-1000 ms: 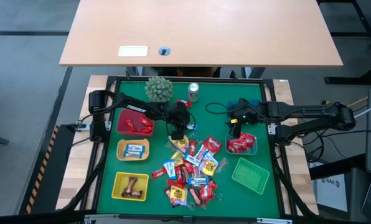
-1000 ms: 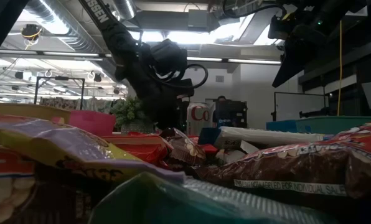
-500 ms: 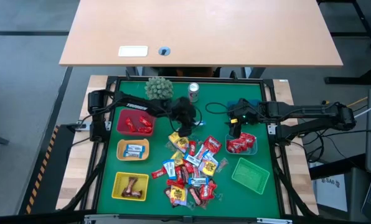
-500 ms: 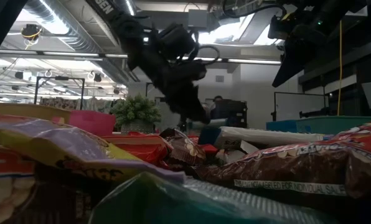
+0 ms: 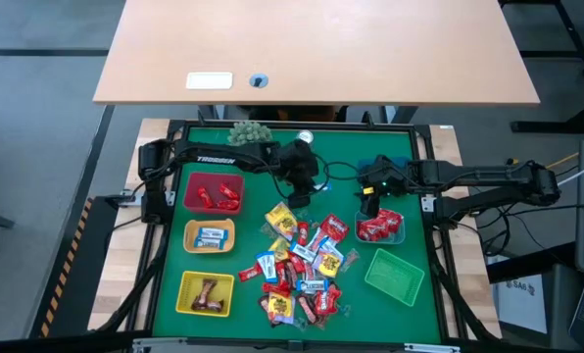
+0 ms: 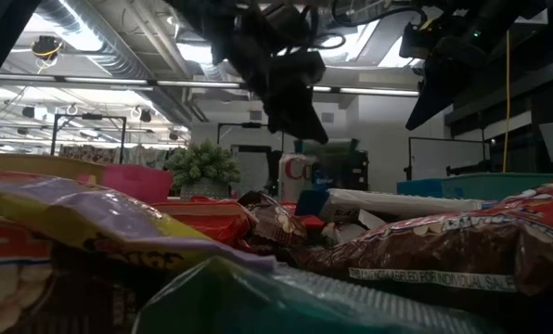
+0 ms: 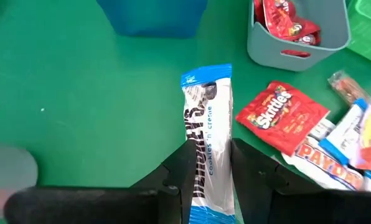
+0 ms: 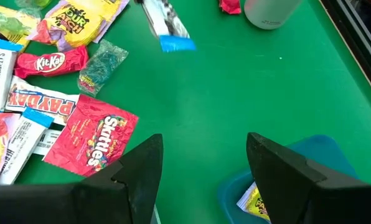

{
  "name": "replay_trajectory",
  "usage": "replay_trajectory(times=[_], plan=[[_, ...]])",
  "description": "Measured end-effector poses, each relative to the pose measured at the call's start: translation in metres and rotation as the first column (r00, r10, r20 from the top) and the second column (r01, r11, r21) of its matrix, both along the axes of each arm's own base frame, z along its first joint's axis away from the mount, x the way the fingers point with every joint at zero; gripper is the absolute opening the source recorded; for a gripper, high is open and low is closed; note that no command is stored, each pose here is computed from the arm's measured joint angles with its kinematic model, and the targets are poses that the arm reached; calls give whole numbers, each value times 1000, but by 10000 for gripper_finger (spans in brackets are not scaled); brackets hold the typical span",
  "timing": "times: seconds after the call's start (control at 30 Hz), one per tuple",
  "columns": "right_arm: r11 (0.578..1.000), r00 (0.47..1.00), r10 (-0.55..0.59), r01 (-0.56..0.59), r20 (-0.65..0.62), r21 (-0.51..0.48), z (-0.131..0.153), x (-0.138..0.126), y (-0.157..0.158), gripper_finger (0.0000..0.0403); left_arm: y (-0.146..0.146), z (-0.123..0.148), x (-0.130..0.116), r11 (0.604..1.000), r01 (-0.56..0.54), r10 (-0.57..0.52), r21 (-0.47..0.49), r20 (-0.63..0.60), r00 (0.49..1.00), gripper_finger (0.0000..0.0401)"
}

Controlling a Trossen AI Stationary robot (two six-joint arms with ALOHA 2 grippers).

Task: Sort candy
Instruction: Put the white chocolate bar into the orange bin

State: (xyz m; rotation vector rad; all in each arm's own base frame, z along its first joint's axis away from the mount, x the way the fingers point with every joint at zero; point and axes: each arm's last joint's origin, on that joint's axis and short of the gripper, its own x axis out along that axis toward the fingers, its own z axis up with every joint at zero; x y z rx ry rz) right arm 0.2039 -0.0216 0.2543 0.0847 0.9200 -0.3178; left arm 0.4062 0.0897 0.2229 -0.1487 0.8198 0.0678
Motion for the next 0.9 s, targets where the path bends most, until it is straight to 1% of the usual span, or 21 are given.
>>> replay_trajectory(times=[0.2,0.37,0.5,0.63,0.77,0.9], plan=[[1000,1000,0,0,-4,0,0,0,0,231,-6,23,-3,1000,7,-11,-29,-121,993,86],[1000,999,0,0,-33,2,-2,-3,0,231,-21,38,-9,998,21,-36,-65,-243,969,86],[1000,999,0,0,-46,3,-3,-4,0,231,-35,46,-13,996,40,-63,-82,-307,950,86],[1000,999,0,0,-50,4,-3,-4,0,231,-47,47,-17,994,26,-62,-103,-367,928,86],[1000,999,0,0,-51,4,-3,-4,0,231,-59,45,-24,992,10,-64,-123,-443,894,86],[1000,999,0,0,-51,4,-3,-4,0,231,-70,44,-26,992,32,-88,-124,-478,874,86]])
